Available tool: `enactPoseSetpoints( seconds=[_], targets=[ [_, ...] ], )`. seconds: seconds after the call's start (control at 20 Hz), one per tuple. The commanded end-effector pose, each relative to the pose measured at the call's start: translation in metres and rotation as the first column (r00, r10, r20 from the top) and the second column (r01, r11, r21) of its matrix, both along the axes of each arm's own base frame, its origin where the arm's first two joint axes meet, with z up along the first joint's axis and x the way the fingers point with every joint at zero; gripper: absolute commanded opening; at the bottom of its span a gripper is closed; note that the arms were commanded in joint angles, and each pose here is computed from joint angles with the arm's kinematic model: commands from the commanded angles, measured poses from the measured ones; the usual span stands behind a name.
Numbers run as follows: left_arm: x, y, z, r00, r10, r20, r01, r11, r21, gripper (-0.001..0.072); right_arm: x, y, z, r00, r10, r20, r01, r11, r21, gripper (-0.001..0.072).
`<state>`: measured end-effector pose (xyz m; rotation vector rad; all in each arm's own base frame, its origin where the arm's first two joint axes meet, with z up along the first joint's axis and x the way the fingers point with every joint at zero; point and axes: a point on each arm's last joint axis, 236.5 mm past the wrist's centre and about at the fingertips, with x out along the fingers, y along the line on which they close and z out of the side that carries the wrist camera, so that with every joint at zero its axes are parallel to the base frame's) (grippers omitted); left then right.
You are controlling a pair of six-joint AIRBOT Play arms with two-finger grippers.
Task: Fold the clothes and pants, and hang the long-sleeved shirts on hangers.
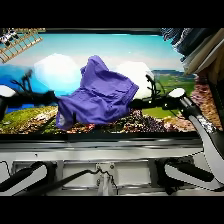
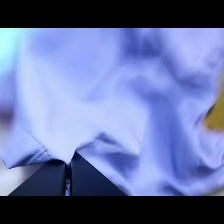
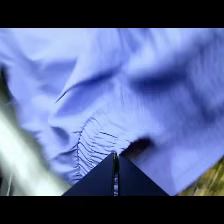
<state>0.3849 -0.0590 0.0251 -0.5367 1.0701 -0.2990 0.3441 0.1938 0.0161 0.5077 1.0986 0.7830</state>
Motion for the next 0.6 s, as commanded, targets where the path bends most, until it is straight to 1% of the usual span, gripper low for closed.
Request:
enactPoseSetpoints(
  seconds=[0.0,0.05,0.25,0.4,0.55],
  targets=[
    [0.064,0.020,0.090,0.949,0.105,0.298,-0.113,0.994,0.009,0.0003,0.062,-0.022,0.057,0.967,-0.178,0.182,0.178,0.984,0.014,0.0019],
    [0.071,0.024,0.105,0.934,0.111,0.339,-0.124,0.992,0.017,0.0003,0.070,-0.027,0.073,0.958,-0.193,0.211,0.194,0.981,0.019,0.0019],
    [0.079,0.020,0.148,0.901,0.094,0.423,-0.112,0.994,0.018,0.0002,0.081,-0.038,0.125,0.937,-0.175,0.303,0.194,0.980,-0.034,0.0019],
    [0.082,0.005,0.181,0.870,0.055,0.491,-0.079,0.997,0.027,0.0003,0.077,-0.036,0.173,0.910,-0.150,0.387,0.175,0.984,-0.029,0.0019],
    [0.081,-0.009,0.225,0.814,0.010,0.581,-0.048,0.998,0.050,0.0003,0.071,-0.035,0.214,0.874,-0.125,0.470,0.158,0.987,-0.030,0.0019]
  ],
)
